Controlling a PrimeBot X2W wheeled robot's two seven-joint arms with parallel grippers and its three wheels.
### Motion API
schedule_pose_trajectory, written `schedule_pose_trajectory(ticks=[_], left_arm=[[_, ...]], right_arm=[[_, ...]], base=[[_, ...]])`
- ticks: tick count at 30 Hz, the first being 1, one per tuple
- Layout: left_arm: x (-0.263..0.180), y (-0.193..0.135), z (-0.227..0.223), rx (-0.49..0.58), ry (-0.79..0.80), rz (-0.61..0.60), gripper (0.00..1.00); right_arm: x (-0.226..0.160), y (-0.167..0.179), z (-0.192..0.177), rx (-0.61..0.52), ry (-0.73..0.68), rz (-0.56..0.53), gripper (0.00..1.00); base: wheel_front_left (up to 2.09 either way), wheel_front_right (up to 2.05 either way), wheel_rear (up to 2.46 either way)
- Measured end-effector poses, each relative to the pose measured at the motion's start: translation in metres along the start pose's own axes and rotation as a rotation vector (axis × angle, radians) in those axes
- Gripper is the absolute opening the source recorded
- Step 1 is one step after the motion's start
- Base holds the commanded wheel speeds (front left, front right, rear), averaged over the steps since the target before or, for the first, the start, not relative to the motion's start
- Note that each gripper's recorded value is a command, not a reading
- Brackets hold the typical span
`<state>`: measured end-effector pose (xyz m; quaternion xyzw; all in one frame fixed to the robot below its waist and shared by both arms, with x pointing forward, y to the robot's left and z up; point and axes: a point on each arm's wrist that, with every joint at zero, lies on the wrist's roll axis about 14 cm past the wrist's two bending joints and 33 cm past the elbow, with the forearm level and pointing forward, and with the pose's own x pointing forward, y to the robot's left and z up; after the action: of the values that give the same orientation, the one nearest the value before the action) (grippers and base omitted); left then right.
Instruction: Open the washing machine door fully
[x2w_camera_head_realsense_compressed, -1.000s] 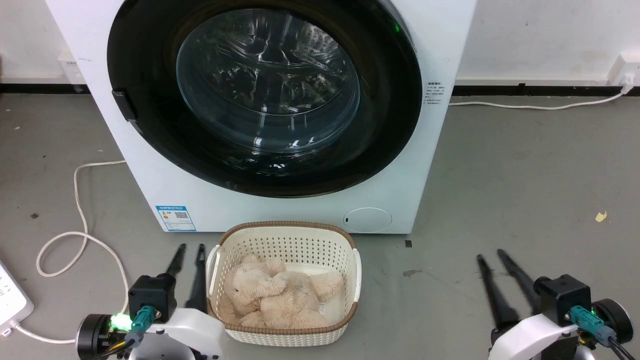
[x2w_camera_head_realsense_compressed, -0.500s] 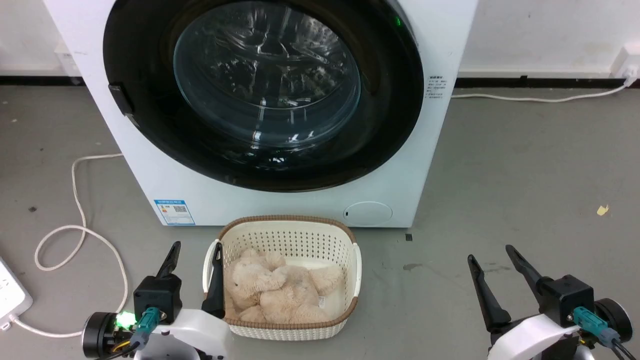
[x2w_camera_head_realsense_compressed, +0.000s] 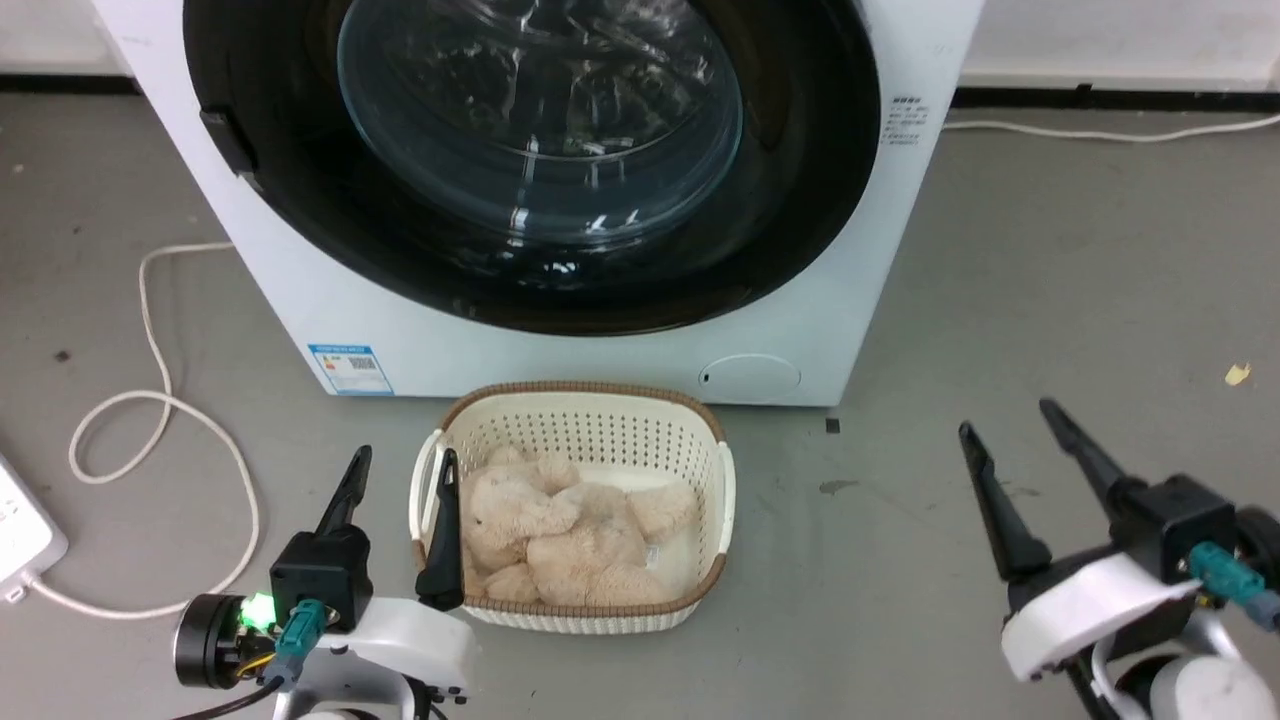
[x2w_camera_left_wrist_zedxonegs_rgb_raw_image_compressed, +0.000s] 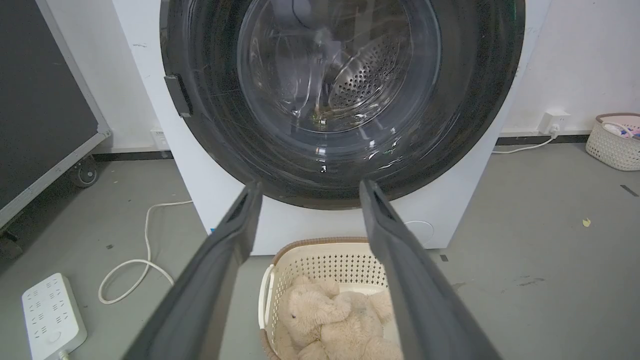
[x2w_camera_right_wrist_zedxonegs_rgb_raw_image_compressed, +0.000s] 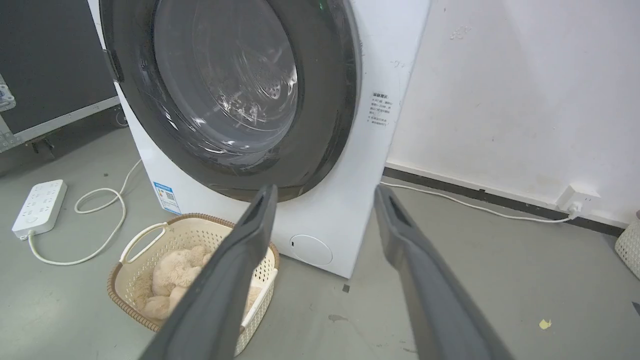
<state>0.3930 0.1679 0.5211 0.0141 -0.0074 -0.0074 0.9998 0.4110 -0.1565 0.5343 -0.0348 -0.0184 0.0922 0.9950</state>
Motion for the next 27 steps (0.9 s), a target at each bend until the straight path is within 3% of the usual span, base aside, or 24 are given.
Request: schedule_pose_trajectory(ticks=[9,10,11,19,27], left_arm=[[0.005,0.002,-0.003,-0.003,-0.002,0.013,1.0],[0.005,0.003,-0.004,-0.006,-0.002,0.015,1.0],[0.005,0.003,-0.004,-0.007,-0.001,0.015,1.0],[0.01,0.004,-0.004,-0.015,-0.013,0.028,1.0],[0.017,0.005,-0.006,-0.024,-0.021,0.039,1.0]], right_arm=[[0.03,-0.001,0.02,-0.004,-0.061,0.035,1.0],[0.033,-0.001,0.023,-0.003,-0.069,0.038,0.46],[0.037,-0.001,0.025,0.001,-0.076,0.042,0.0],[0.068,-0.007,0.038,0.065,-0.113,0.043,0.0],[0.102,-0.012,0.025,0.197,-0.049,0.041,0.0]], base=[[0.0,0.0,0.0],[0.0,0.0,0.0],[0.0,0.0,0.0],[0.0,0.0,0.0],[0.0,0.0,0.0]])
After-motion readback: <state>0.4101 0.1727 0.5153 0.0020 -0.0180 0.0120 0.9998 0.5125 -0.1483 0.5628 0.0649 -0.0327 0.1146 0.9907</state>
